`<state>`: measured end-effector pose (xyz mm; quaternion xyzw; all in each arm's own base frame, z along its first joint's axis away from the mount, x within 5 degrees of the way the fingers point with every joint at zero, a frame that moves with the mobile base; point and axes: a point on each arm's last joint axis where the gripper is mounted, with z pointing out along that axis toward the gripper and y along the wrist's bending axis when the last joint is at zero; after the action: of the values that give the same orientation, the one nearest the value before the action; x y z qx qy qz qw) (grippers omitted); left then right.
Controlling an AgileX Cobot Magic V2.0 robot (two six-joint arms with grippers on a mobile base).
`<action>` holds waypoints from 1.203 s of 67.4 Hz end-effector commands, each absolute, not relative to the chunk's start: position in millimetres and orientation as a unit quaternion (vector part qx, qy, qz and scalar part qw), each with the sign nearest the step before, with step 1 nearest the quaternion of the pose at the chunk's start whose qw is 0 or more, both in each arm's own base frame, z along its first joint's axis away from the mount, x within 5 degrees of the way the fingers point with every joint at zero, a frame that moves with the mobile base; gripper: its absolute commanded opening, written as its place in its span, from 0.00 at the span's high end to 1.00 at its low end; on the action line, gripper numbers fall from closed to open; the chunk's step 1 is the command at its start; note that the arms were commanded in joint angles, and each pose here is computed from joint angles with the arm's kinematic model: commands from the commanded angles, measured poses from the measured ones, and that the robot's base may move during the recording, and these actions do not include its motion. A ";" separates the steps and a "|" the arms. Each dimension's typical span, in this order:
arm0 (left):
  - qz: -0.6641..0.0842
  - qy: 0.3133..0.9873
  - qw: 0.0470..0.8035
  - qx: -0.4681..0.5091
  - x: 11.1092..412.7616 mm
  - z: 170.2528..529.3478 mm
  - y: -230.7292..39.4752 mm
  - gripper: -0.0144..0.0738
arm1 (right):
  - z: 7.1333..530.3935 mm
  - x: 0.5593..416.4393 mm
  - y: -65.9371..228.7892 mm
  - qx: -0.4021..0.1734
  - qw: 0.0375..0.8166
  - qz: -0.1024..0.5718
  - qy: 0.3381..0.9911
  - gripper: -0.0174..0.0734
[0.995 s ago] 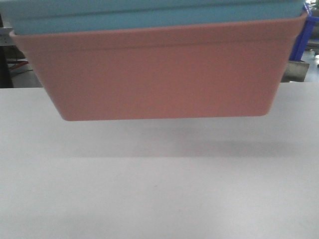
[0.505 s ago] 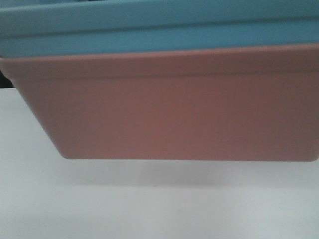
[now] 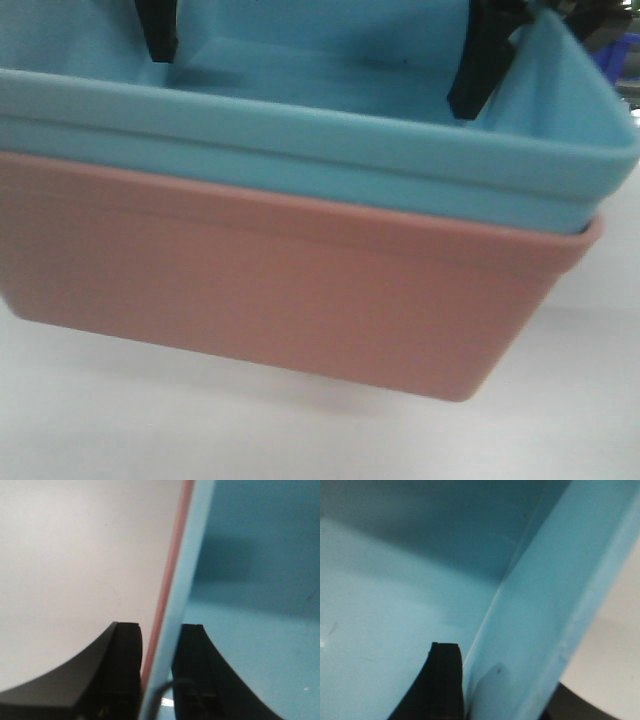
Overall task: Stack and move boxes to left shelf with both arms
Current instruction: 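Hold the lifted stacked bins steady with both grippers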
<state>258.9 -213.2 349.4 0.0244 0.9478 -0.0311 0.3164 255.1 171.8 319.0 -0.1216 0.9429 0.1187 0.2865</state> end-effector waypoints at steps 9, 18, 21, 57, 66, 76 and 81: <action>-0.157 0.911 0.378 0.057 249.2 383.9 -231.8 0.85 | 350.3 256.8 211.0 -0.127 0.399 0.239 0.876 0.75; -0.148 0.915 0.370 0.058 251.7 377.4 -234.3 0.85 | 352.2 257.5 212.9 -0.121 0.401 0.245 0.874 0.75; -0.144 0.918 0.366 0.058 253.4 373.9 -236.0 0.85 | 354.7 257.9 213.2 -0.121 0.405 0.247 0.872 0.75; -0.135 0.917 0.370 0.065 257.9 368.8 -239.0 0.85 | 356.2 257.8 212.2 -0.125 0.398 0.236 0.878 0.75; -0.135 0.918 0.368 0.064 257.6 368.5 -239.1 0.85 | 356.3 257.8 212.2 -0.125 0.398 0.236 0.878 0.75; -0.135 0.918 0.368 0.064 257.6 368.5 -239.1 0.85 | 356.1 257.7 212.1 -0.125 0.397 0.235 0.878 0.75; -0.135 0.918 0.368 0.064 257.6 368.5 -239.1 0.85 | 356.1 257.7 212.1 -0.125 0.397 0.235 0.878 0.75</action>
<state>269.6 -212.6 335.2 0.0515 0.9493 0.0176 0.3097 257.0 190.4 304.1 -0.1287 0.9482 0.1048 0.2708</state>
